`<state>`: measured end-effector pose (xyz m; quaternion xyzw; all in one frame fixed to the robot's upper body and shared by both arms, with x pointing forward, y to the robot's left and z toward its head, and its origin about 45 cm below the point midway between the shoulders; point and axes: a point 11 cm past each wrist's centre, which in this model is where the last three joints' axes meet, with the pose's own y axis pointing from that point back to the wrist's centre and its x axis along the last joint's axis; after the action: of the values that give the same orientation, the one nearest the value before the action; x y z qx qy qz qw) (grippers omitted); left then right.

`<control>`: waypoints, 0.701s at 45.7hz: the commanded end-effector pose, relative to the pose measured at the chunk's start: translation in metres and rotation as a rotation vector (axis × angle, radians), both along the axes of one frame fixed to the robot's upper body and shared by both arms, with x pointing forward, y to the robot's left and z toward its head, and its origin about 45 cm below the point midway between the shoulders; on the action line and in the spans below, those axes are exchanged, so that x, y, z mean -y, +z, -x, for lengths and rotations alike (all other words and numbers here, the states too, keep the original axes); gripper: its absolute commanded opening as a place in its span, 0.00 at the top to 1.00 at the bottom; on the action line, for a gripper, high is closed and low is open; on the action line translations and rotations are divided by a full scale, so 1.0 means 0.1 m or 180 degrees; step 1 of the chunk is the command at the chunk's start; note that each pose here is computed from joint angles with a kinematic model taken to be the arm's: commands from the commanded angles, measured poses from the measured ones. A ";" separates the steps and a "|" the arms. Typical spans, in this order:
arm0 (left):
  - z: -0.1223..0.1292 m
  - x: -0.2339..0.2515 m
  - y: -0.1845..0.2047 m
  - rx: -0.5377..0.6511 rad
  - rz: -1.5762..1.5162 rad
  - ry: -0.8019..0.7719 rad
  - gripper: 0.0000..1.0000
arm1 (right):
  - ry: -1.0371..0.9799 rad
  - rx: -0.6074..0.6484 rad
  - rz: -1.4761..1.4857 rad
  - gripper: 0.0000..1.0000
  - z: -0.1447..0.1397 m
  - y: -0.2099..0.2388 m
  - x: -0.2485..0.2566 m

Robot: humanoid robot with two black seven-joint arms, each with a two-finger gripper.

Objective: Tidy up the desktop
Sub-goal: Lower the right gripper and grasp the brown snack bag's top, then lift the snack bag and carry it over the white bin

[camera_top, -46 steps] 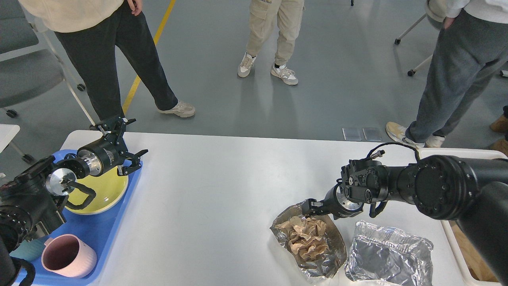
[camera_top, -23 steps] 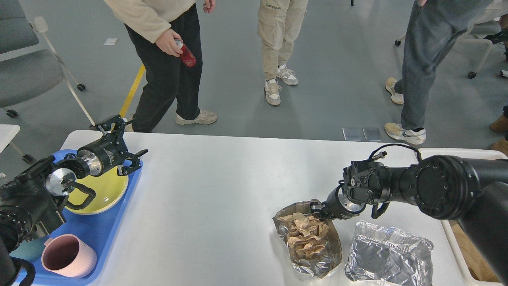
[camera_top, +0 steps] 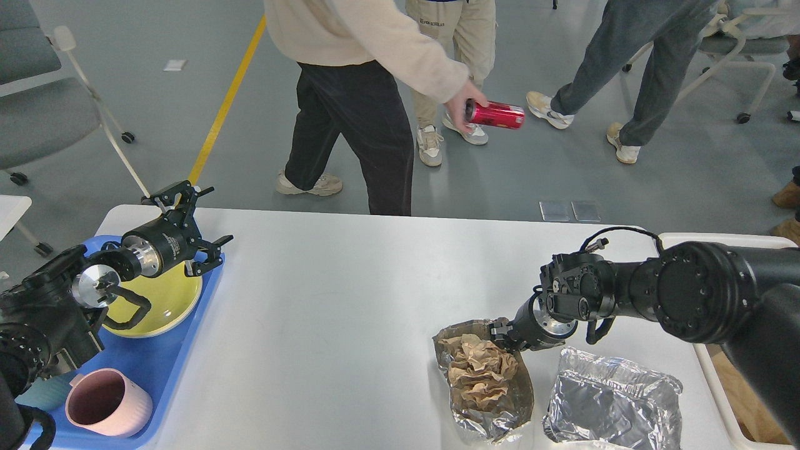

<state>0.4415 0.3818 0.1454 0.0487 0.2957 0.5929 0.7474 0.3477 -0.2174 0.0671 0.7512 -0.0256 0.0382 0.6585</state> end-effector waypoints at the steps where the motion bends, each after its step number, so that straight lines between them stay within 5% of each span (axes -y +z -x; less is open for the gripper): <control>1: 0.00 0.00 0.00 0.0002 0.0004 0.0002 0.04 | 0.0001 -0.0407 0.0010 1.00 0.09 0.08 0.02; 14: 0.00 0.00 0.00 0.0000 0.0001 -0.0001 0.04 | 0.0137 -0.1189 0.0061 1.00 0.05 0.66 -0.08; 32: 0.00 0.00 0.00 0.0000 0.0001 -0.0001 0.04 | 0.0403 -0.0358 0.0143 1.00 -0.59 1.84 -0.42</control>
<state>0.4415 0.3818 0.1454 0.0486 0.2957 0.5929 0.7474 0.3905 -0.1844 0.2141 0.7412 0.0775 -0.0010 0.6668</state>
